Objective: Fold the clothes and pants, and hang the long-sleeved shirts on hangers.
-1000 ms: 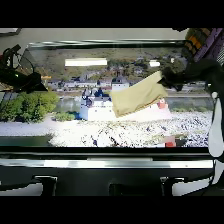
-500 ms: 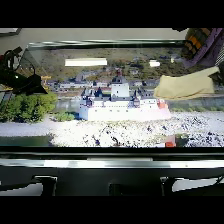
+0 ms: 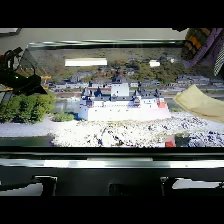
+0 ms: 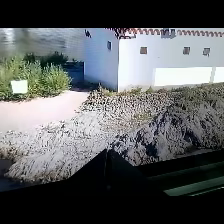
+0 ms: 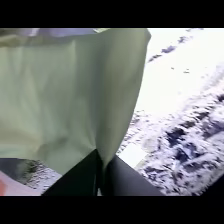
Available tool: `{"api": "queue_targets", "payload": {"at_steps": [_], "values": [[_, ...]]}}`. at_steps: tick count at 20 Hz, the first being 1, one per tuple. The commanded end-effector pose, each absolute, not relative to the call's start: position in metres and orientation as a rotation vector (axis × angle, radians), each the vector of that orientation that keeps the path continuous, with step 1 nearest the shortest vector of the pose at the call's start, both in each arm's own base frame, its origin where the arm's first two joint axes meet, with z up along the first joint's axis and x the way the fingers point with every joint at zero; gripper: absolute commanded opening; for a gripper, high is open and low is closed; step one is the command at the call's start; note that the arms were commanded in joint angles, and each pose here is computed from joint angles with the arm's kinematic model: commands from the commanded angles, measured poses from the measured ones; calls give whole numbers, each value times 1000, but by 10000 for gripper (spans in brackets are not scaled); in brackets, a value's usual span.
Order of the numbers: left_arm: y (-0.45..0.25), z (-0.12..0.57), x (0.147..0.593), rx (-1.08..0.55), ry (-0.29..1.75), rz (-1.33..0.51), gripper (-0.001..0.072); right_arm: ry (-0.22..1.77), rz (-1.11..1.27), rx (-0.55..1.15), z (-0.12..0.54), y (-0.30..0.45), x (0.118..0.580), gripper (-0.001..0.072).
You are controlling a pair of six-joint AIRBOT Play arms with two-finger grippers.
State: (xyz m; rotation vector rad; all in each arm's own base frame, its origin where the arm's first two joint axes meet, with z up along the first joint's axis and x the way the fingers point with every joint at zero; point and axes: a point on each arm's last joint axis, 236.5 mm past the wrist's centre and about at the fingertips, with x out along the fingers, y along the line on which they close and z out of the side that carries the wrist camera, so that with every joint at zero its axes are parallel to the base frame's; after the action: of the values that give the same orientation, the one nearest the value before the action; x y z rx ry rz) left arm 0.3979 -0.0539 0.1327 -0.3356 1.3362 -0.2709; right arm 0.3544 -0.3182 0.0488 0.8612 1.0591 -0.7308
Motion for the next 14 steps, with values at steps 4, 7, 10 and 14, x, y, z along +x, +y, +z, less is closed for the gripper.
{"api": "queue_targets", "payload": {"at_steps": [4,7,10,14], "values": [[-54,133,398,-339,1335,-268,18,1261,-994,835,-8,-304,258,22],[-54,133,398,-339,1335,-270,18,1304,-1058,833,-24,-288,227,23],[-55,133,398,-339,1335,-270,17,1369,-1067,838,-39,-267,202,23],[-55,133,398,-345,1336,-265,18,1430,-1099,849,-55,-244,174,24]]}}
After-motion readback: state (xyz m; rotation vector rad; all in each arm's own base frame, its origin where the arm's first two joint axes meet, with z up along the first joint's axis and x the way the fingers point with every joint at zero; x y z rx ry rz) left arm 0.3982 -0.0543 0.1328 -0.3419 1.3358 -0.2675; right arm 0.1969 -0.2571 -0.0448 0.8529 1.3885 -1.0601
